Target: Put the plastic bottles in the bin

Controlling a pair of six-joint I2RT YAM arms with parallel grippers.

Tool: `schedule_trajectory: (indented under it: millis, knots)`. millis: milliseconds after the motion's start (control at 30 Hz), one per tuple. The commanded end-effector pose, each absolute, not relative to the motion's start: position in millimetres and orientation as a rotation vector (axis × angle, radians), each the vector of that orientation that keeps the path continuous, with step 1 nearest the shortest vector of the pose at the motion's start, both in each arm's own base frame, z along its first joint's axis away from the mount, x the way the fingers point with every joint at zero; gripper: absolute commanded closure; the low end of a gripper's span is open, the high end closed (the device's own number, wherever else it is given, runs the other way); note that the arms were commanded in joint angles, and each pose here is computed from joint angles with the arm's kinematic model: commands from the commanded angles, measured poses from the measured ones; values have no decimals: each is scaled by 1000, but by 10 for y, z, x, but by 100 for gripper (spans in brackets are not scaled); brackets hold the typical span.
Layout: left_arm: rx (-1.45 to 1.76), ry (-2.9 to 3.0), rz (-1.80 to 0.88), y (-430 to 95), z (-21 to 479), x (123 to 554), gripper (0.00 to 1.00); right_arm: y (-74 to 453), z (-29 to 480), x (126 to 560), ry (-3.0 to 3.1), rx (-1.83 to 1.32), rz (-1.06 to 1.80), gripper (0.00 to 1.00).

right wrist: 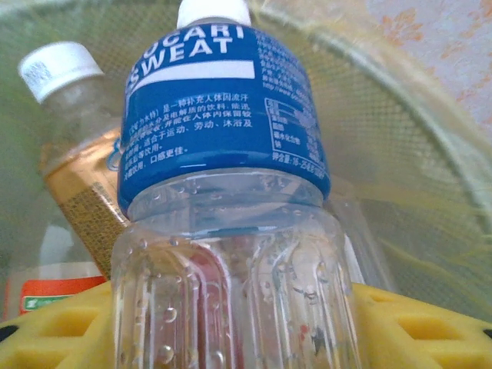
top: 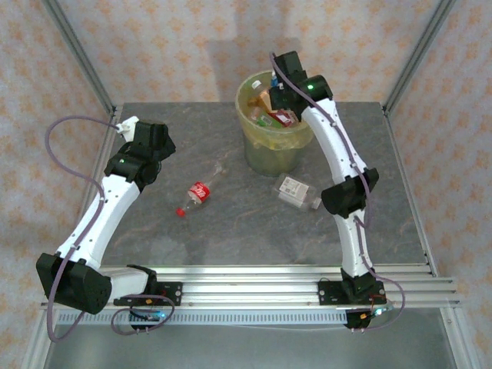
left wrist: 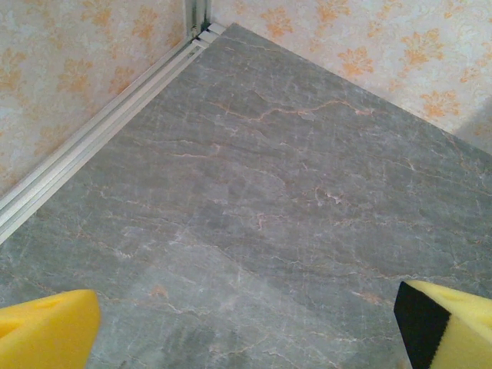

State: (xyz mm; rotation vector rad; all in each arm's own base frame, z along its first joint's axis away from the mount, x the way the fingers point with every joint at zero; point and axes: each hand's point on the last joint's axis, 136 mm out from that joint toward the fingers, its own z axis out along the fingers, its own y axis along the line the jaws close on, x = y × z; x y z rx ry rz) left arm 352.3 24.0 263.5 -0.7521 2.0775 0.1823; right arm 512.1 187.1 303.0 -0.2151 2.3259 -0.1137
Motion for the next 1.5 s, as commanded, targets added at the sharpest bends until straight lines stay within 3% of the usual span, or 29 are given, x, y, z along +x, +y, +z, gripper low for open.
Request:
schedule_trajectory:
  millis: [0, 133, 267, 433, 633, 933, 1200, 1467]
  knots:
    - [-753, 2076, 193, 283, 2731, 3460, 0, 1801, 2944, 5074, 2362, -241, -180, 40]
    - [-753, 2080, 186, 270, 2711, 3469, 0, 1621, 2879, 5094, 2369, -212, -319, 38]
    - [-752, 2083, 176, 257, 2706, 3475, 0, 1597, 2903, 5091, 2363, -212, -335, 29]
    - [-755, 2082, 177, 262, 2707, 3459, 0, 1720, 3104, 5031, 2337, -218, -201, 16]
    - [-756, 2075, 175, 267, 2736, 3456, 0, 1900, 3462, 4941, 2264, -227, -6, 7]
    - [-750, 2064, 163, 262, 2792, 3448, 0, 1801, 3775, 4846, 2200, -164, 5, 5]
    - [-753, 2065, 154, 249, 2774, 3458, 0, 1834, 3919, 4797, 2171, -111, 86, 21]
    - [-748, 2062, 164, 259, 2784, 3467, 0, 1787, 3852, 4608, 2233, -67, 123, 46]
